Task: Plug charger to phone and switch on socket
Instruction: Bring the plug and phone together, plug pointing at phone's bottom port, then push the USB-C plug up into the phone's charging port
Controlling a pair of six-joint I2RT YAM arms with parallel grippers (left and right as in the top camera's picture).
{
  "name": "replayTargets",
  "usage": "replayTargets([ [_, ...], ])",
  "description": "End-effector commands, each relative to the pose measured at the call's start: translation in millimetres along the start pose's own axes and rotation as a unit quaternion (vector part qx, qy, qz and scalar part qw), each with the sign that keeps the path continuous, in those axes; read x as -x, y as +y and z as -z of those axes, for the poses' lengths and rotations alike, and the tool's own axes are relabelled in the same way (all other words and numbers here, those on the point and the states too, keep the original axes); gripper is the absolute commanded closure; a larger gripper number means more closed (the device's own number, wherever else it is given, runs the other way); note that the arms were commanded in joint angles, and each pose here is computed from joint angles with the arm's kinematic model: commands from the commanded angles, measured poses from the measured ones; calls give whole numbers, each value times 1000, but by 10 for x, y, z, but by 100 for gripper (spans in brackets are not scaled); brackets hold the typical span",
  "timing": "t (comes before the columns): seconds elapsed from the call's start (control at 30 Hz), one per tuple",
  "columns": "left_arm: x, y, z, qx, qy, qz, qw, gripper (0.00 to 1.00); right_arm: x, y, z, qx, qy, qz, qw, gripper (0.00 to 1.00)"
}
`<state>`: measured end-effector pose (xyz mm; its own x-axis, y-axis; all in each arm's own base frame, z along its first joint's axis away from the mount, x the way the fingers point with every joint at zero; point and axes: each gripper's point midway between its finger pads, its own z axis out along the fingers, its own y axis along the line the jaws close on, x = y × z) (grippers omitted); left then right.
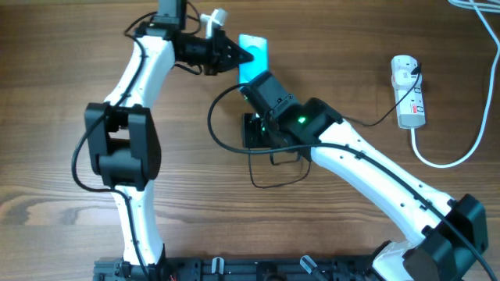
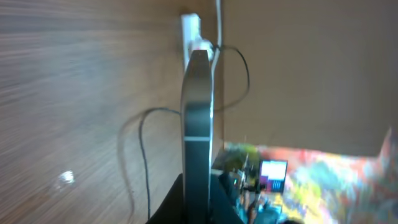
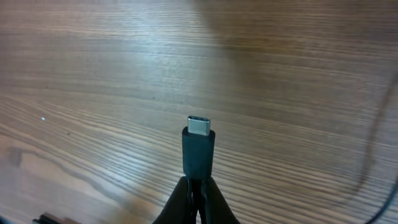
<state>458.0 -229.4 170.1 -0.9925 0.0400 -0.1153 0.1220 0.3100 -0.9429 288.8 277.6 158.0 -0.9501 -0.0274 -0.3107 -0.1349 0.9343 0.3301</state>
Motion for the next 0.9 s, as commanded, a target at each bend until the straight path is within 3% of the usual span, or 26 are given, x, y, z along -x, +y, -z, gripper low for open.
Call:
replayTargets([
  [0.0, -78, -476, 123, -80, 10, -91, 993, 96, 100, -196, 2, -22, -6, -13, 1000, 96],
  [0.23, -126, -649, 180, -79, 6, -114, 990, 96, 118, -134, 3, 4, 0, 5, 1000, 96],
  [0.87, -167, -597, 119, -44, 7, -138, 989, 96, 289, -45, 4, 20, -36, 16, 999, 96],
])
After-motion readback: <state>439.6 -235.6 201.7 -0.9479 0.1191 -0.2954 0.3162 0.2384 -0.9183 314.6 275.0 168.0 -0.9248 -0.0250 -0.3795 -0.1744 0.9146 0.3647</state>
